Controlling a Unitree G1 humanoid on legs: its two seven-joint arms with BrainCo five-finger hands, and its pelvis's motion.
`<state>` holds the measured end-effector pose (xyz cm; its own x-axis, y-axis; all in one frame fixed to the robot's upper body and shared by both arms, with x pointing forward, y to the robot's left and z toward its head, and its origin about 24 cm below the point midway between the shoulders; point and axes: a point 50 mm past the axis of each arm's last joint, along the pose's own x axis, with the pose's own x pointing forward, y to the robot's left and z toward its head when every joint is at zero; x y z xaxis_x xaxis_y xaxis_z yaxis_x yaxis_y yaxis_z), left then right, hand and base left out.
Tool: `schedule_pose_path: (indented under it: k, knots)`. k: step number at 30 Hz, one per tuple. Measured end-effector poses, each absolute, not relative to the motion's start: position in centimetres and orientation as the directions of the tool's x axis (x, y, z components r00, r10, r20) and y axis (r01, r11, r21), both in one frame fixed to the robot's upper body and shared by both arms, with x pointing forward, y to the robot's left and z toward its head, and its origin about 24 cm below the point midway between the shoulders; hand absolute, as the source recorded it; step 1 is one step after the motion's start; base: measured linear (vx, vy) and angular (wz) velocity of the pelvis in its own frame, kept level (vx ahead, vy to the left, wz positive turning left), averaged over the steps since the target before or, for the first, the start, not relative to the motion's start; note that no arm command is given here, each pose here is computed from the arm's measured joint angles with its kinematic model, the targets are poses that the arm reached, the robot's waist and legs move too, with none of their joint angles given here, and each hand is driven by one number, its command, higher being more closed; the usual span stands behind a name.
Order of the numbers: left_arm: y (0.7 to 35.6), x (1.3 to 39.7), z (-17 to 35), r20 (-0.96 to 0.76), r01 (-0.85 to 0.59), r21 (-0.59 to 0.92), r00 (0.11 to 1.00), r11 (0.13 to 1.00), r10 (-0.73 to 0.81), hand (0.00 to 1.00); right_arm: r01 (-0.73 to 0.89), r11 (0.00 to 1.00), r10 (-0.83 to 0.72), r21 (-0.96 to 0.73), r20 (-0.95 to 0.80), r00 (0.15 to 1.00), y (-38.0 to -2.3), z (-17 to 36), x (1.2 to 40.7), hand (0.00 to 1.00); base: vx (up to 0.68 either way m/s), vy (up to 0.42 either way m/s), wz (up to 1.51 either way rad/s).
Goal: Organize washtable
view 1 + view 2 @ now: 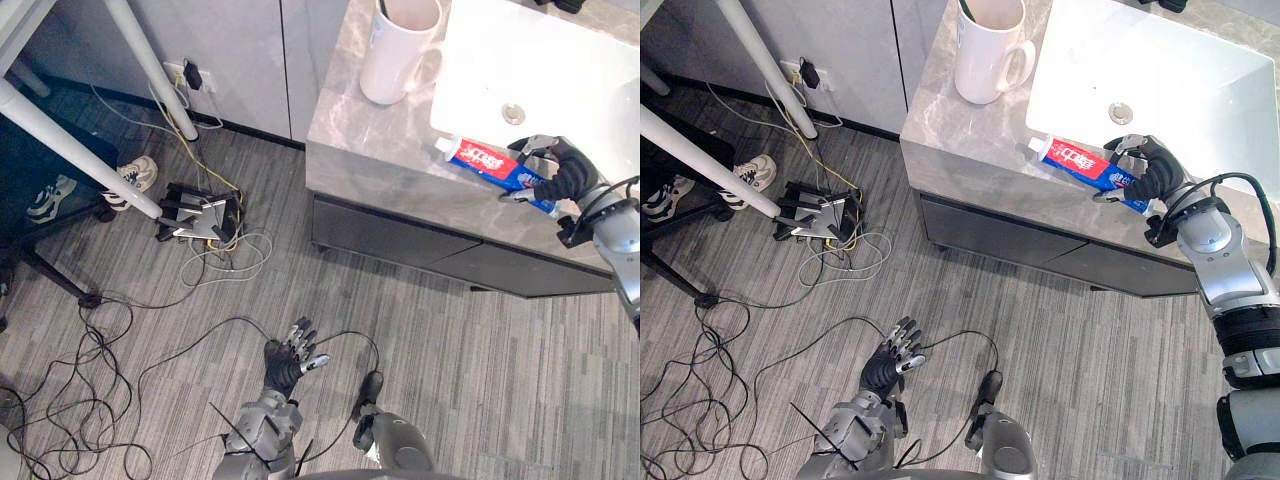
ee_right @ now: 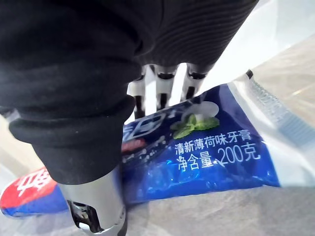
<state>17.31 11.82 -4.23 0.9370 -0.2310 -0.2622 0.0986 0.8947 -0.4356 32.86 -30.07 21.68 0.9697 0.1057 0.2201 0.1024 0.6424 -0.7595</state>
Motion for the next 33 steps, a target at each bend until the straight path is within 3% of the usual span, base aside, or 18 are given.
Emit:
schedule_pose_path:
  k: [7,14,26,29,33]
  knots:
    - [12.9,18.4,-3.0,-0.207,0.071,-0.429,0.963,0.9,-0.175,0.0,0.106,0.692,0.074,-0.714,0.217,0.973,-30.4,22.2,33.1,1.0,0.0,0.001,0.06]
    - [13.1,18.7,-2.2,-0.17,0.07,-0.456,0.972,0.887,-0.164,0.0,0.254,0.759,0.054,-0.6,0.446,0.893,-30.2,29.1,33.4,1.0,-0.01,0.012,0.06]
    - [12.5,18.6,-1.7,-0.143,0.113,-0.478,0.968,0.871,-0.204,0.0,0.244,0.761,0.034,-0.601,0.414,0.91,-30.7,28.0,33.4,1.0,0.0,0.0,0.0]
    - [11.7,19.1,0.6,-0.043,0.181,-0.507,0.971,0.843,-0.235,0.0,0.242,0.773,0.036,-0.586,0.422,0.906,-30.4,27.9,33.5,1.0,-0.01,0.004,0.01]
    - [10.9,21.6,5.5,0.18,0.32,-0.517,0.947,0.794,-0.264,0.0,0.189,0.832,0.107,-0.521,0.487,0.867,-27.3,27.6,33.6,1.0,-0.05,0.006,0.05]
